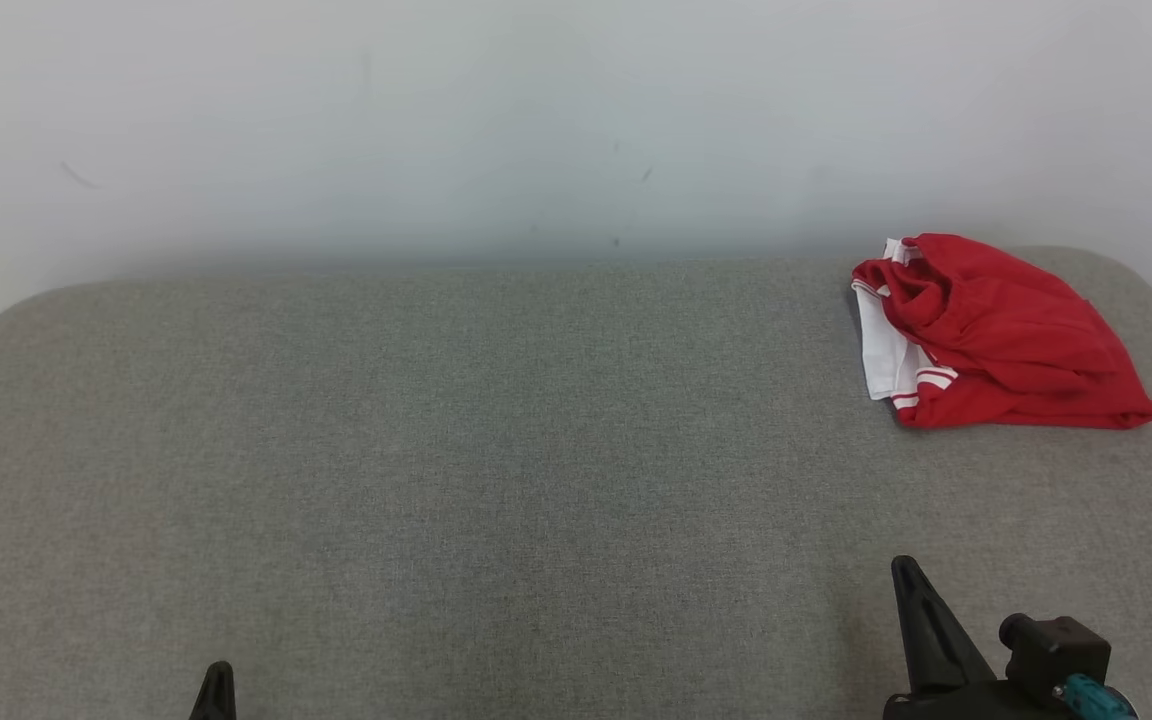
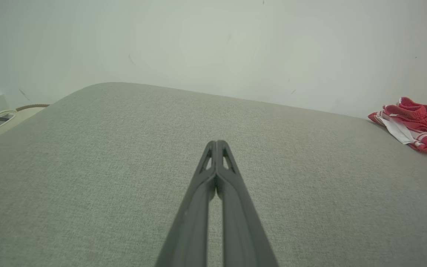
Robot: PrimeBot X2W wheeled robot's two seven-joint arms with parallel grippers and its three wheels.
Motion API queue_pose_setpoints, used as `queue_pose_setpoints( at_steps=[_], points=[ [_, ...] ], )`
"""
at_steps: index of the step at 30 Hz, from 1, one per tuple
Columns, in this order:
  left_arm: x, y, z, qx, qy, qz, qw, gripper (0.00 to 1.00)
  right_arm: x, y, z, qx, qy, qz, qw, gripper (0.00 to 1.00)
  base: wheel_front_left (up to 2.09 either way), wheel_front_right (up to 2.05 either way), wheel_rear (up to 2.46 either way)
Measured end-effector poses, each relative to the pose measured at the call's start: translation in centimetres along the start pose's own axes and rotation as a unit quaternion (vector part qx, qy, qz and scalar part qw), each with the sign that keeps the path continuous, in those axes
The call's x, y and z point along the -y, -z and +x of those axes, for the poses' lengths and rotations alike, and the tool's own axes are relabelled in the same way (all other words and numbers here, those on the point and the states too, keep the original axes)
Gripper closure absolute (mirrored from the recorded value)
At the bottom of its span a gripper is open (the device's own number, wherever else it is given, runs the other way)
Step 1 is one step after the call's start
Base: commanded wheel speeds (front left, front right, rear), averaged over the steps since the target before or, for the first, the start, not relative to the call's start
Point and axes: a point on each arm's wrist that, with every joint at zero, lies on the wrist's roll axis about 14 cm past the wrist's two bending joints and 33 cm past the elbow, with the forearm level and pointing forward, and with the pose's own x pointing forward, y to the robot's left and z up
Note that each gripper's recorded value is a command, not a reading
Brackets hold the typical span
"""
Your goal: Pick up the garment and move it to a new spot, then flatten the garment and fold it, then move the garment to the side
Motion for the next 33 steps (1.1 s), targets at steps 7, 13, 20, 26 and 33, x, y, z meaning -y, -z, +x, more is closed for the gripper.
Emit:
queue_pose_setpoints(
  at_steps=[7,13,20,26,33],
  points=[
    [-0.5,1.2,0.5,-0.026,-0.012,-0.066,0.997,1.00,1.2,0.5,0.7,-0.012,0.018,0.071,0.997,1.00,0.00,0.00,0.00],
    [-0.9,1.8,1.1,-0.037,-0.023,-0.118,0.992,1.00,2.1,0.7,1.3,-0.016,0.032,0.125,0.992,1.00,0.00,0.00,0.00],
    [-1.0,2.3,1.7,-0.048,-0.032,-0.177,0.983,1.00,3.2,0.9,1.9,-0.020,0.046,0.183,0.982,1.00,0.00,0.00,0.00],
    [-1.2,2.7,2.1,-0.054,-0.040,-0.220,0.973,1.00,3.9,1.0,2.4,-0.023,0.056,0.230,0.971,1.00,0.00,0.00,0.00],
    [-1.4,3.1,2.7,-0.061,-0.048,-0.273,0.959,1.00,4.7,1.1,2.9,-0.024,0.067,0.281,0.957,1.00,0.00,0.00,0.00]
  ],
)
